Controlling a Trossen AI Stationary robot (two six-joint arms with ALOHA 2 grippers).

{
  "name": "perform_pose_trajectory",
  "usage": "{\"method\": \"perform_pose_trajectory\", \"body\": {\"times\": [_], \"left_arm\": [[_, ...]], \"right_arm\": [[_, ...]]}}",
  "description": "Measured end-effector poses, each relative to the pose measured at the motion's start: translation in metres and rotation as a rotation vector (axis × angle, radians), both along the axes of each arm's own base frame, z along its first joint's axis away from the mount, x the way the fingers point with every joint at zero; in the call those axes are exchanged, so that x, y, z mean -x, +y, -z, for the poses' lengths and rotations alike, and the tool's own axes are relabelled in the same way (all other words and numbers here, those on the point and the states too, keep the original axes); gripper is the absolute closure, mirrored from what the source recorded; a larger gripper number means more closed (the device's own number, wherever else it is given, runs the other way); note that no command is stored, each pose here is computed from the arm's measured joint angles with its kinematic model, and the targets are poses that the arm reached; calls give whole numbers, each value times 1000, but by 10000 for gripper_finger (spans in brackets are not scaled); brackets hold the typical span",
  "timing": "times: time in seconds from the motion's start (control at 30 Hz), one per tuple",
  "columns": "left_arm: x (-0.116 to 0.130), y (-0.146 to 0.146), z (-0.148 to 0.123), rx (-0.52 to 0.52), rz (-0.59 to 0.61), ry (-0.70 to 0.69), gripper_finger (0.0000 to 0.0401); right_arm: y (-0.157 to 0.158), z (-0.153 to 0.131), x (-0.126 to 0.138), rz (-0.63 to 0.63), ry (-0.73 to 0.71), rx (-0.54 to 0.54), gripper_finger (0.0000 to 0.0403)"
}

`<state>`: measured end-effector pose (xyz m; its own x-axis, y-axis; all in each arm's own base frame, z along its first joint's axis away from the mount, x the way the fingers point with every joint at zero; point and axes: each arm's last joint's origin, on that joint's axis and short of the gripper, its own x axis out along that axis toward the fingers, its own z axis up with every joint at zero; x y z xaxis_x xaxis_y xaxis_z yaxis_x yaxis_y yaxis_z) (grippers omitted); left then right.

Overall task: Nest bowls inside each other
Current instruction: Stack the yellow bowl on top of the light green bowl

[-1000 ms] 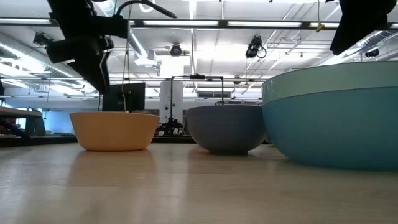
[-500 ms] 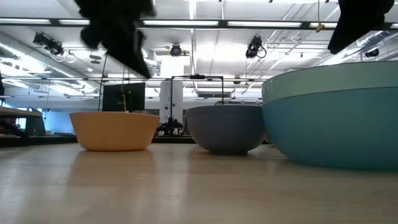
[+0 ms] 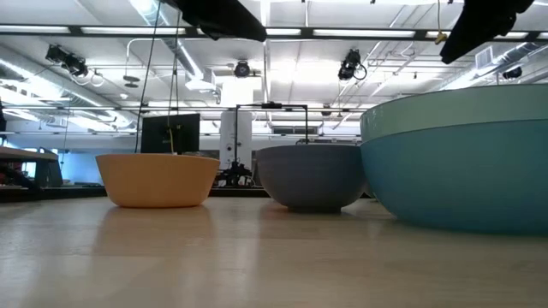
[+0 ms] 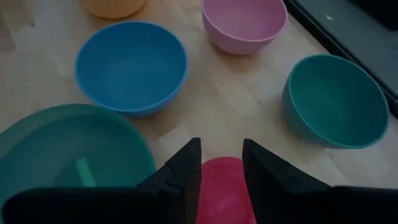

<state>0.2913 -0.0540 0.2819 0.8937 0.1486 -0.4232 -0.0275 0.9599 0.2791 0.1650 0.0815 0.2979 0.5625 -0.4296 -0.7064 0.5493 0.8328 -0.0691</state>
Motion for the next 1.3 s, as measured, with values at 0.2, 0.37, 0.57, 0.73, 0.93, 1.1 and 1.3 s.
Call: {"method": "perform_pose_trajectory", "body": {"times": [0.2,0.37,0.57,0.73,0.93,1.1,1.3], "left_arm": [[0,0,-1,-6,-4,-10,287],[7,16,13,-70,-168,148,287],[22,32,32,74,-251,381,290],[34,31,41,196,-281,525,308],[35,29,41,353,-301,535,303],[41,29,54,406,-361,677,282],[39,27,61,456,-354,728,247]], "right_arm": [[0,0,0,-1,2,-4,298],[1,0,0,0,5,-26,298],[2,0,-1,-5,7,-52,298],[2,0,-1,-6,7,-54,298],[2,0,-1,-8,8,-52,298],[2,1,-1,-9,10,-57,298],[2,1,-1,-14,16,-68,298]]}}
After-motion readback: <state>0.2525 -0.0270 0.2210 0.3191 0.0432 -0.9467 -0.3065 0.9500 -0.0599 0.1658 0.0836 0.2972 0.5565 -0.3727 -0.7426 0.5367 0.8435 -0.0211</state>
